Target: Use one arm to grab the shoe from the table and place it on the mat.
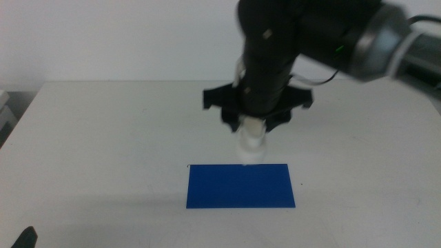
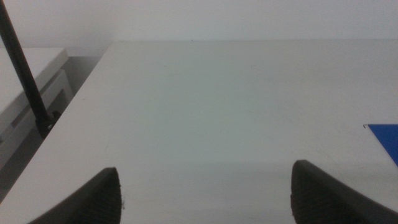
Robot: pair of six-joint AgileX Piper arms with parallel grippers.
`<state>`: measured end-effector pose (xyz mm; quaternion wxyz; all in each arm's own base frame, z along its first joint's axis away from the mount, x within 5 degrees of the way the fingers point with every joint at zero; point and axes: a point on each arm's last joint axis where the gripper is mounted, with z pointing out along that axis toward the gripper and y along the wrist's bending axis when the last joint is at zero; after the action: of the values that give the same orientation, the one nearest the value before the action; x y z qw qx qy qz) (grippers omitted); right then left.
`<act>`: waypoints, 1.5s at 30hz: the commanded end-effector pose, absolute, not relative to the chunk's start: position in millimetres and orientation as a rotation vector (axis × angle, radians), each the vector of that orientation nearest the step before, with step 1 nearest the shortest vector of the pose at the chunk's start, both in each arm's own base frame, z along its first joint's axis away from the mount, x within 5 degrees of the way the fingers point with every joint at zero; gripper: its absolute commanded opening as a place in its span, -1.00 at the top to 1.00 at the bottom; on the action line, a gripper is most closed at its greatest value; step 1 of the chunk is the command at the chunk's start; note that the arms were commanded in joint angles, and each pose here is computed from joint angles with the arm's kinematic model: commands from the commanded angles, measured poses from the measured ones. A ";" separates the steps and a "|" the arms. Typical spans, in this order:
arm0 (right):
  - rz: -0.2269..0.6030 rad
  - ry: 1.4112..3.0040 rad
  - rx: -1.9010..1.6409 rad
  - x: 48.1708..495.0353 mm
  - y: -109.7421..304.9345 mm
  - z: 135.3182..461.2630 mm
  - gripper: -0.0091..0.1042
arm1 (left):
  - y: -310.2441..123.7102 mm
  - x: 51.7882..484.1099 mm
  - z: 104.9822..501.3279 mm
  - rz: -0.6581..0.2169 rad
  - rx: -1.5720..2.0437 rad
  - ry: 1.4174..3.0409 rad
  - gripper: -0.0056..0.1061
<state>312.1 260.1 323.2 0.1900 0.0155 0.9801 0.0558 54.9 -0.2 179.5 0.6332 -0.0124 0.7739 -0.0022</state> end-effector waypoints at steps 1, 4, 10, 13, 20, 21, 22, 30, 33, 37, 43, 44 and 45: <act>0.199 2.673 0.089 306.1 261.5 344.7 0.91 | 0.1 55.5 185.0 -0.012 -0.039 1.684 -0.78; 0.202 2.685 0.097 305.8 271.7 335.1 0.91 | 0.1 55.5 185.0 -0.012 -0.039 1.684 -0.78; 0.211 2.684 0.117 308.8 275.9 328.8 0.91 | 0.1 55.5 185.0 -0.012 -0.039 1.684 -0.78; 0.195 2.663 0.057 311.6 274.6 329.6 0.91 | 0.1 55.5 185.0 -0.012 -0.039 1.684 -0.78; 0.123 2.605 -0.494 316.6 272.4 329.8 0.91 | 0.1 55.5 185.0 -0.012 -0.039 1.684 -0.78; 0.108 2.589 -0.588 317.5 271.2 329.6 0.91 | 0.1 55.5 185.0 -0.012 -0.039 1.684 -0.78; 0.094 2.567 -0.690 317.2 271.5 329.4 0.91 | 0.1 55.5 185.0 -0.012 -0.039 1.684 -0.78; -0.065 2.235 -1.469 319.6 268.0 328.6 0.91 | 0.1 55.5 185.0 -0.012 -0.039 1.684 -0.78; -0.050 2.150 -1.608 317.2 270.4 328.2 0.91 | 0.1 55.5 185.0 -0.012 -0.039 1.684 -0.78; -0.010 2.103 -1.661 315.9 273.1 328.3 0.91 | 0.1 55.5 185.0 -0.012 -0.039 1.684 -0.78; 0.003 2.113 -1.665 319.7 272.3 323.6 0.91 | 0.1 55.5 185.0 -0.012 -0.039 1.684 -0.78; 0.016 2.120 -1.667 321.8 272.3 320.4 0.91 | 0.1 55.5 185.0 -0.012 -0.039 1.684 -0.78; 0.020 2.122 -1.675 323.1 272.6 318.0 0.91 | 0.1 55.5 185.0 -0.012 -0.039 1.684 -0.78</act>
<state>323.5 278.3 289.1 0.1673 -0.6078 0.7762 0.0052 54.9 -0.2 179.5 0.6332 -0.0124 0.7739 -0.0022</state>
